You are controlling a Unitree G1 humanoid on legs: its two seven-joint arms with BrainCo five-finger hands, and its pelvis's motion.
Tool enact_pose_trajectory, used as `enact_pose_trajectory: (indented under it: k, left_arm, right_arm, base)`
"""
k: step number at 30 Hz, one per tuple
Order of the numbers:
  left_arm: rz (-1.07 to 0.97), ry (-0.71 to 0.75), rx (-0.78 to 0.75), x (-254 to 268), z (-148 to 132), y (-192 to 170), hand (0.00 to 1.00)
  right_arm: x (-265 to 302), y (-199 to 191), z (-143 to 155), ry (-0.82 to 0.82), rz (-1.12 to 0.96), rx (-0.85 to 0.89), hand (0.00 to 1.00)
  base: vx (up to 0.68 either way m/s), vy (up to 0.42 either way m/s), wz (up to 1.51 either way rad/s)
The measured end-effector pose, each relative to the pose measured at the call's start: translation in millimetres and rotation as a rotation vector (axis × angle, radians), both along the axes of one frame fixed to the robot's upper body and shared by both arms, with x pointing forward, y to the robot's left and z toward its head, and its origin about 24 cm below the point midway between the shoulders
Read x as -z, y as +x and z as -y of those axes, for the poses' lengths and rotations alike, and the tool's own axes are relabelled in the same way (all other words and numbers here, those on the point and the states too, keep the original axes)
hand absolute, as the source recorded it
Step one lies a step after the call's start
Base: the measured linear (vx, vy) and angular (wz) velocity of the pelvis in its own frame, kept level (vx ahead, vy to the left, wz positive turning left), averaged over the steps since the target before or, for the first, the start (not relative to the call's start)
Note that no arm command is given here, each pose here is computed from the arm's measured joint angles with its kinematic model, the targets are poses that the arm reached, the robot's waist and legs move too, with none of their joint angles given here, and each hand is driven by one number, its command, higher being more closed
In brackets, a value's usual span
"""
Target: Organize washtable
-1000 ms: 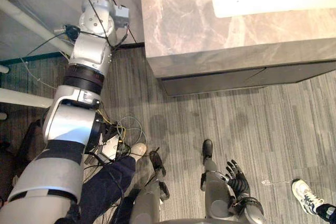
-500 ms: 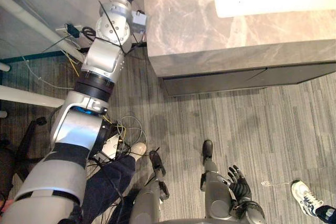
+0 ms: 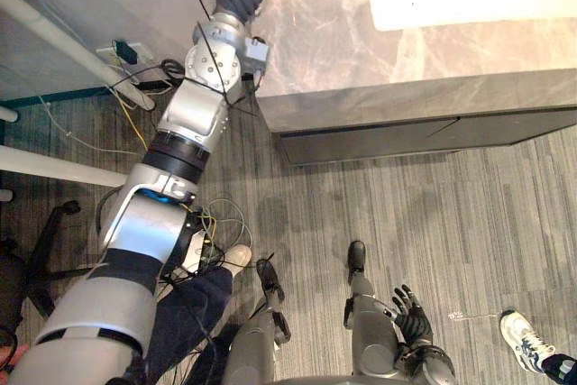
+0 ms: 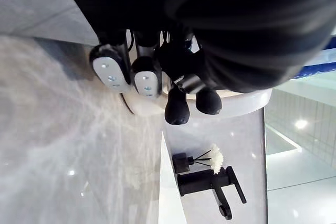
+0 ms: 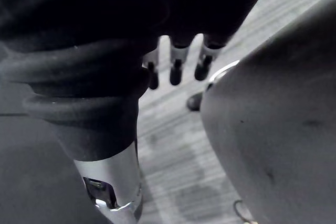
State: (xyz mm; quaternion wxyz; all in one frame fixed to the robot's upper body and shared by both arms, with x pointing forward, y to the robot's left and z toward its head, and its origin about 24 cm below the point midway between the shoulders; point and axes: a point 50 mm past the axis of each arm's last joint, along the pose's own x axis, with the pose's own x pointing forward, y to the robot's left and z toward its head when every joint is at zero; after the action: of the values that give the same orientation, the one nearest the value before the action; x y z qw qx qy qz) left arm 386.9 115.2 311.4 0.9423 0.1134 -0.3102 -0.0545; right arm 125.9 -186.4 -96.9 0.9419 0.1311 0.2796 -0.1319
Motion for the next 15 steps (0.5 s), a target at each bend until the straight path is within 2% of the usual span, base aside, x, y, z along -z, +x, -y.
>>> enact_pose_trajectory:
  k: [10,15]
  left_arm:
    - [-0.009,-0.003,-0.01,0,-2,2,1.0]
    - [0.01,-0.006,-0.028,-17,-2,4,1.0]
  right_arm:
    - [0,1,-2,0.006,0.004,-0.003,0.0]
    - [-5,4,-2,0.013,0.032,0.001,0.0]
  base:
    - [0.0,0.0,0.0]
    - [0.0,0.0,0.0]
